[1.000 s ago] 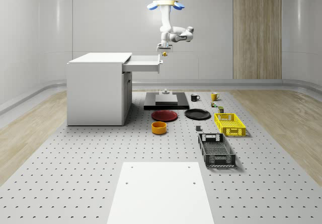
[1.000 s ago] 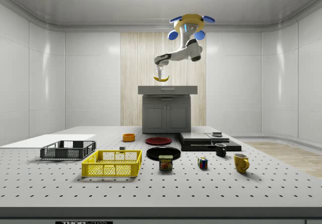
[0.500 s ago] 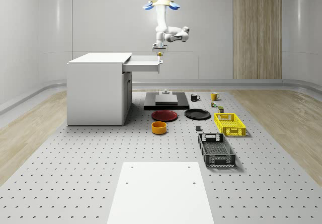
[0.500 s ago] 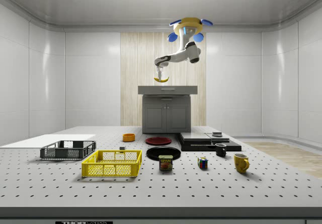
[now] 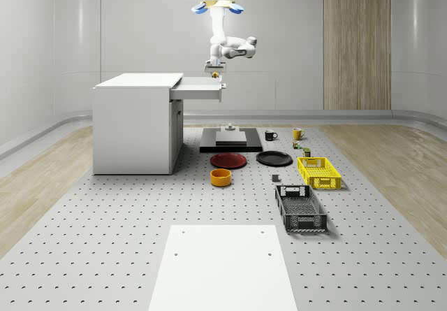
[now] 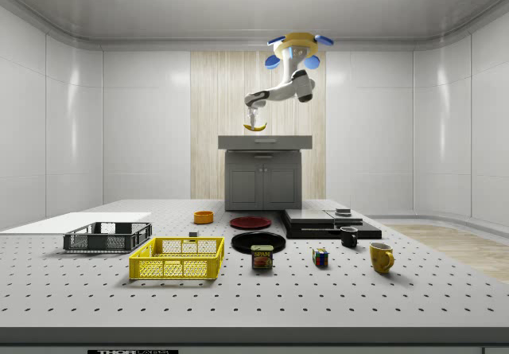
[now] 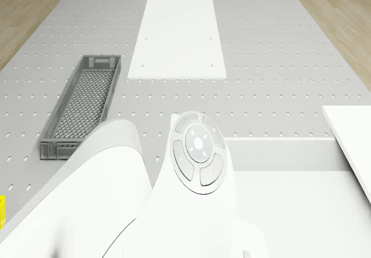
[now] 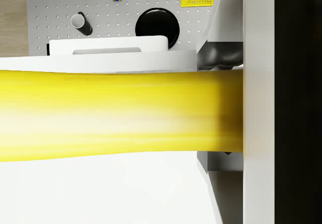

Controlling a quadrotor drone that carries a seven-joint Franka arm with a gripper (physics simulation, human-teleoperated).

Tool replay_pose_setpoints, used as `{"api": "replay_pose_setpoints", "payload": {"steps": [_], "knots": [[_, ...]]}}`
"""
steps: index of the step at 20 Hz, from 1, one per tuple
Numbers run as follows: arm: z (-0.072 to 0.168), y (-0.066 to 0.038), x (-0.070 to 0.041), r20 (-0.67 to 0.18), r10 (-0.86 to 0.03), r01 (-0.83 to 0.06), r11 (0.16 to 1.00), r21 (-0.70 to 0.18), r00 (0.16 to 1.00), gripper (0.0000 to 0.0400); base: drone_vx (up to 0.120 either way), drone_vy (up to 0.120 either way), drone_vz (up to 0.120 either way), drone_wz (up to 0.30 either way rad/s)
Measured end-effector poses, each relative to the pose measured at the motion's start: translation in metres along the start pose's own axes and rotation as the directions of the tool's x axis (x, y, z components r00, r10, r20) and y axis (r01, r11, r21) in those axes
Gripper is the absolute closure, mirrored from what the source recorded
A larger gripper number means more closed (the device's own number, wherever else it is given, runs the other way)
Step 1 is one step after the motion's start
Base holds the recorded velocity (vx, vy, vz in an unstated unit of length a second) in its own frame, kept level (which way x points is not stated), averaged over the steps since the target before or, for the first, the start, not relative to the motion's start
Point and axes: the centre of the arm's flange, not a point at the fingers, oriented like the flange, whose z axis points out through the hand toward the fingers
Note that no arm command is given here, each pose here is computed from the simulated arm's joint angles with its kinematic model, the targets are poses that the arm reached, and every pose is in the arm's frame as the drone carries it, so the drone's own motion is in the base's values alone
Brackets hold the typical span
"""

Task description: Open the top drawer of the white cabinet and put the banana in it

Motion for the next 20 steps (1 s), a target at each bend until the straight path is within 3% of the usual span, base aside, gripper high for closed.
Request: {"api": "replay_pose_setpoints", "payload": {"steps": [11, 20], "knots": [[0.002, 0.0, 0.0, 0.0, 0.0, 0.0, 1.0, 0.0, 1.0, 0.0207, 0.0, -0.12, 0.0, 0.0], [0.035, 0.0, 0.0, 0.0, 0.002, -0.002, 1.0, 0.0, 1.0, 0.0207, 0.0, -0.004, 0.0, 0.0]]}}
